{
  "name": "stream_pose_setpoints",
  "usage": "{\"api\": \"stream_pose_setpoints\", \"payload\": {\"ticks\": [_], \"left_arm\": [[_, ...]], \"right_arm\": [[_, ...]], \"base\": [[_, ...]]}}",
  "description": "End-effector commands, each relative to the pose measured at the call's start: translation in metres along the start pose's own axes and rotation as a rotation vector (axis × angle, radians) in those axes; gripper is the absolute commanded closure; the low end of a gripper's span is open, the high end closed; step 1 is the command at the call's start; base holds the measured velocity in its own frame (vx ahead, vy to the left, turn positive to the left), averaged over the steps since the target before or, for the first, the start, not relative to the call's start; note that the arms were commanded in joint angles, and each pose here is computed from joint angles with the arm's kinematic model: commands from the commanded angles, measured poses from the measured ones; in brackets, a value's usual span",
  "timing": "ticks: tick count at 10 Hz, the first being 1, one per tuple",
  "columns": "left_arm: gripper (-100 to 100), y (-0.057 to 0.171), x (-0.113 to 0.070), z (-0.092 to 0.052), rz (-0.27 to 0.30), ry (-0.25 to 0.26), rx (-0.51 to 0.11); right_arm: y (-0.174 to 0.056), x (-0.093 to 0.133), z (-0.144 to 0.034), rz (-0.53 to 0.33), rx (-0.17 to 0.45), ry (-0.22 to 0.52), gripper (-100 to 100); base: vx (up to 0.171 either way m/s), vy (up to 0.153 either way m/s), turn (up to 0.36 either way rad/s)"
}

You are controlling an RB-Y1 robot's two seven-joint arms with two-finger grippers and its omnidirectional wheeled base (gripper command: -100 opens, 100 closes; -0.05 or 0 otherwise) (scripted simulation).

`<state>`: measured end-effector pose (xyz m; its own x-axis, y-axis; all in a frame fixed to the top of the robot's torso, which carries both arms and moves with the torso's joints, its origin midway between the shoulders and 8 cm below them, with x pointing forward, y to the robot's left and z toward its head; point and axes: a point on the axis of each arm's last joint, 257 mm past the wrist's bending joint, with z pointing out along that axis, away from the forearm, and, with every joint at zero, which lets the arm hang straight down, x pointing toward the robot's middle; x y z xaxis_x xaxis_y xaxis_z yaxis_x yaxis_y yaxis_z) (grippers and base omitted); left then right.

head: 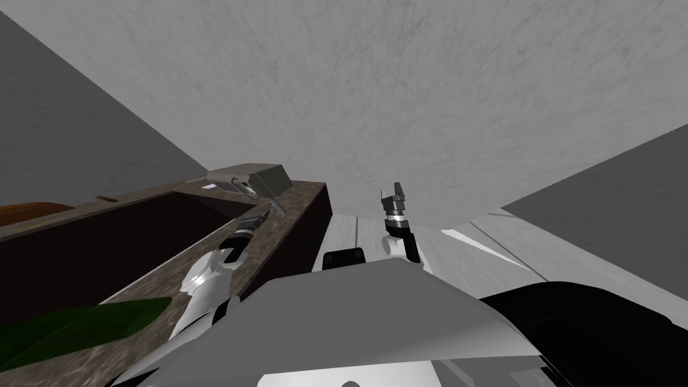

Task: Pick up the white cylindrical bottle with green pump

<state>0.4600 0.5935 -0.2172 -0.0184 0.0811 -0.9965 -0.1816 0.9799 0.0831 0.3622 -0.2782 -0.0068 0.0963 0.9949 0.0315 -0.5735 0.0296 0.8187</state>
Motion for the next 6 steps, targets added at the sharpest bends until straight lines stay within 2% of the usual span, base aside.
{"api": "stream_pose_setpoints", "payload": {"ticks": [1, 2, 4, 6], "left_arm": [[-100, -0.005, 0.017, -0.006, -0.014, 0.036, -0.008], [-100, -0.011, 0.032, -0.009, -0.023, 0.064, -0.012], [-100, -0.02, 0.048, -0.013, -0.033, 0.093, -0.016], [-100, -0.023, 0.047, -0.012, -0.034, 0.093, -0.013]], "right_arm": [[0.0, 0.0, 0.0, 0.0, 0.0, 0.0, 0], [0.0, 0.0, 0.0, 0.0, 0.0, 0.0, 0], [0.0, 0.0, 0.0, 0.0, 0.0, 0.0, 0], [0.0, 0.0, 0.0, 0.0, 0.0, 0.0, 0]], "base": [[0.027, 0.086, -0.12], [0.04, 0.073, -0.169], [0.068, 0.056, -0.143], [0.119, 0.063, -0.112]]}}
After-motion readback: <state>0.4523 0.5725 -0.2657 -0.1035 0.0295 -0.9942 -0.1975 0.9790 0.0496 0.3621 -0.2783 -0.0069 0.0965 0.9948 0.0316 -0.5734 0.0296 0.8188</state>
